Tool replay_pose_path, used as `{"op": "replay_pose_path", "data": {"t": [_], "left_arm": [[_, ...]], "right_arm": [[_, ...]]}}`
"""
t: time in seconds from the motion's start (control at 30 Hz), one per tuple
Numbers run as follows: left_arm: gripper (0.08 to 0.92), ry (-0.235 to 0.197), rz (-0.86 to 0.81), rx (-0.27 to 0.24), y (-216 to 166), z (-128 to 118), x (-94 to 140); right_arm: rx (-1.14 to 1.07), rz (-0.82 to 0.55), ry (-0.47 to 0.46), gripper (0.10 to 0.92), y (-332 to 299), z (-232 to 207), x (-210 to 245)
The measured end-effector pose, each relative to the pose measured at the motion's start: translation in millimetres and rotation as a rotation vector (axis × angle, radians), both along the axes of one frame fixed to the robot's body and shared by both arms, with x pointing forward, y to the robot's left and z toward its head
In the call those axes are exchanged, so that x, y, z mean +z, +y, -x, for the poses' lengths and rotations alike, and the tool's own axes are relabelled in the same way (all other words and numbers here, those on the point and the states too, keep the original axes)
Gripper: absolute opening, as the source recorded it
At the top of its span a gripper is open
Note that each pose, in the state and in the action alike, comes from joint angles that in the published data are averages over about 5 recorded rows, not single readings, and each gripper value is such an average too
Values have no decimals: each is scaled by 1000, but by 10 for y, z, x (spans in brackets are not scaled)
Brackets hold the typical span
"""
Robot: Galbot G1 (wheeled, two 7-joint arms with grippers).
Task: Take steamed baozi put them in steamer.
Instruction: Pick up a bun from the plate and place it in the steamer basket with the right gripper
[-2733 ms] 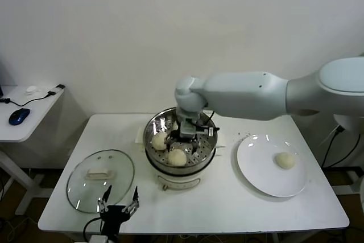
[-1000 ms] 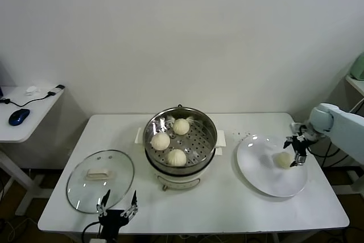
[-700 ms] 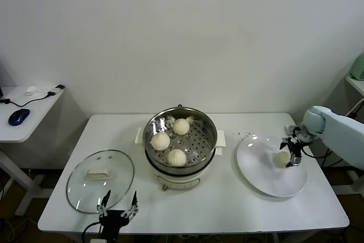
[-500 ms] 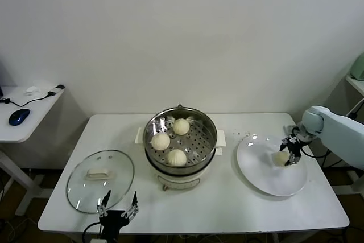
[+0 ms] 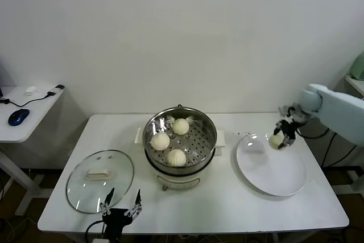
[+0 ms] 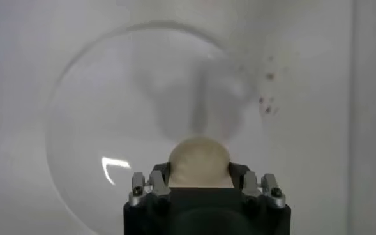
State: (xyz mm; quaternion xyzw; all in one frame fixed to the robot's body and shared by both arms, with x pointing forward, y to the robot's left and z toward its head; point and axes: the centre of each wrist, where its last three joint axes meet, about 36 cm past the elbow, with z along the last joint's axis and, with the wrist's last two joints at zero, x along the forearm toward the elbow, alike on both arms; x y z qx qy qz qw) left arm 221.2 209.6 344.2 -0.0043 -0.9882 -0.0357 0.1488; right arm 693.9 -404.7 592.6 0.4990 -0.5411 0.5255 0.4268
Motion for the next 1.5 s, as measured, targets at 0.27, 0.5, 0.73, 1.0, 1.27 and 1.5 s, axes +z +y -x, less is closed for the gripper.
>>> {"op": "replay_pose_path", "data": {"t": [0.27, 0.5, 0.73, 1.0, 1.27, 1.5], "left_arm": [[823, -11, 2, -26, -62, 0, 63], [823, -19, 8, -40, -102, 5, 96], [823, -27, 12, -42, -115, -13, 113], [823, -32, 17, -34, -109, -44, 118], [823, -27, 25, -32, -103, -82, 95], [823, -22, 34, -31, -87, -125, 87]], "right_arm": [[122, -86, -35, 628, 1076, 76, 1268], [193, -125, -21, 628, 2057, 340, 1658], [206, -94, -4, 628, 2670, 455, 1366], [185, -59, 3, 628, 2940, 374, 814], [164, -37, 11, 628, 3037, 308, 346], [150, -35, 10, 676, 3093, 287, 93]]}}
